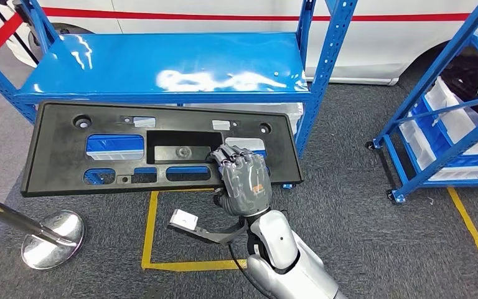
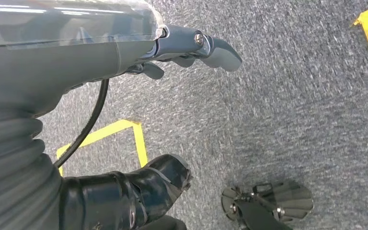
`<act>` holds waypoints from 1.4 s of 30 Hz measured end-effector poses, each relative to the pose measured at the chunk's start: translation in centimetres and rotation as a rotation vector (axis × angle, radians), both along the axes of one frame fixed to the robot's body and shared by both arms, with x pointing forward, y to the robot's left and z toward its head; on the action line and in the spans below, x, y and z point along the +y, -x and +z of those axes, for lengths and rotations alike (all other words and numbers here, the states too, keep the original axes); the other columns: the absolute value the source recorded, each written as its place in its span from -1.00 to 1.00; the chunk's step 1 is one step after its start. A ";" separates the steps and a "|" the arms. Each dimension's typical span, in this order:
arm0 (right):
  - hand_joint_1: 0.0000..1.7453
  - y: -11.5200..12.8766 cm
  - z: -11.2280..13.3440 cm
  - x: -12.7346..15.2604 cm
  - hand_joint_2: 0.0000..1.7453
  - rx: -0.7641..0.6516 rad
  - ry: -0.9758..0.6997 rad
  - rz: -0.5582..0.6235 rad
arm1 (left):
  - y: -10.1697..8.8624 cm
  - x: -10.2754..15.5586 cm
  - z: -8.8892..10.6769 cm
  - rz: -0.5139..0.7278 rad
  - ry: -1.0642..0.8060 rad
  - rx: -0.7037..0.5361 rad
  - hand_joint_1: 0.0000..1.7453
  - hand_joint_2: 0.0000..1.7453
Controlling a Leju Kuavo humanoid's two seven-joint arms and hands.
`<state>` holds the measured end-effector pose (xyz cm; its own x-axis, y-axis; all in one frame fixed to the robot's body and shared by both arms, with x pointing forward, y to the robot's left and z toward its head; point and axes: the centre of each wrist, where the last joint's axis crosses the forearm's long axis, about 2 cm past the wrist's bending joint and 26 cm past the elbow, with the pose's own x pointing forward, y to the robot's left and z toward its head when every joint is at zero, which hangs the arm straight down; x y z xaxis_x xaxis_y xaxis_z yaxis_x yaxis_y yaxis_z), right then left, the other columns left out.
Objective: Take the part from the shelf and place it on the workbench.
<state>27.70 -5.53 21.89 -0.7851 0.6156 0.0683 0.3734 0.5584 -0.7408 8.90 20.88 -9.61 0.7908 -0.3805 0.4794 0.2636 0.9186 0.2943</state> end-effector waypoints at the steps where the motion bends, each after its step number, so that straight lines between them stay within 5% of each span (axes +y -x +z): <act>1: 1.00 0.0 0.0 0.0 1.00 0.001 -0.001 0.000 | 0.0 0.0 0.0 0.000 0.000 0.000 -1.00 1.00; 19: 1.00 -0.5 -0.4 -0.9 1.00 0.049 -0.043 -0.022 | 0.0 0.0 0.0 0.000 -0.003 -0.007 -1.00 1.00; 30: 1.00 -1.4 -2.3 -5.0 1.00 0.076 -0.100 -0.152 | 0.4 0.0 -0.1 0.017 0.002 -0.004 -1.00 1.00; 42: 1.00 0.2 -4.0 -10.1 1.00 0.048 -0.190 -0.293 | 1.4 0.2 -0.3 0.056 0.003 0.002 -1.00 1.00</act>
